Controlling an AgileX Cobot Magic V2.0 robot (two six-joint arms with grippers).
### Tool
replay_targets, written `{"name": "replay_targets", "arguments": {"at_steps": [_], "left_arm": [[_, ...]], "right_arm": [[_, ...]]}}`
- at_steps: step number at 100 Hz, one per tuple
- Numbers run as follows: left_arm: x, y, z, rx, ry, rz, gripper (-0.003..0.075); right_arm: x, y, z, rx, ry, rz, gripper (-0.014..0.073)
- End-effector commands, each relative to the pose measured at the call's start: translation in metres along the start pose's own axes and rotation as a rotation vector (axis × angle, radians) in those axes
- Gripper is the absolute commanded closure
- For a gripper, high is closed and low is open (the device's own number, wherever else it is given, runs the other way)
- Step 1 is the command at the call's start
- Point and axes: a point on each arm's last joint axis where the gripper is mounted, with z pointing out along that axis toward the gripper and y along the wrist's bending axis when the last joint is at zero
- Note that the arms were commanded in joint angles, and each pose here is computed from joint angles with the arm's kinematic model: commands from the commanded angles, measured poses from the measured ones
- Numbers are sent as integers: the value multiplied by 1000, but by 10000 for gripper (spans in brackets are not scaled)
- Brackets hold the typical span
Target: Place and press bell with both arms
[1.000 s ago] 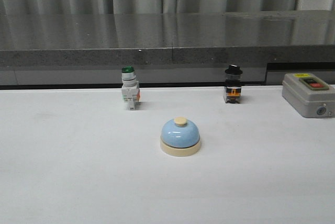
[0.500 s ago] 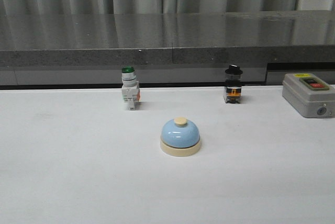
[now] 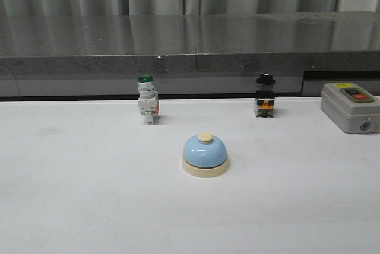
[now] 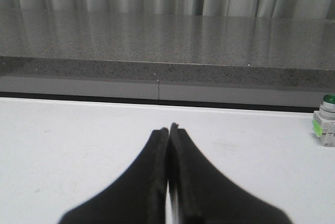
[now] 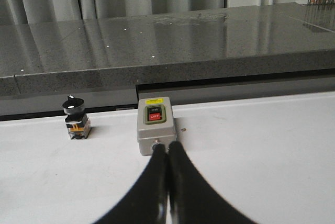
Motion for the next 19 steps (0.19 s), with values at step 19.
{"name": "replay_targets", "arguments": {"at_steps": [19], "left_arm": [[5,1,0,-2,-66,-13,741]], "right_arm": [[-12,1,-2,-3,-107,-4,655]]}}
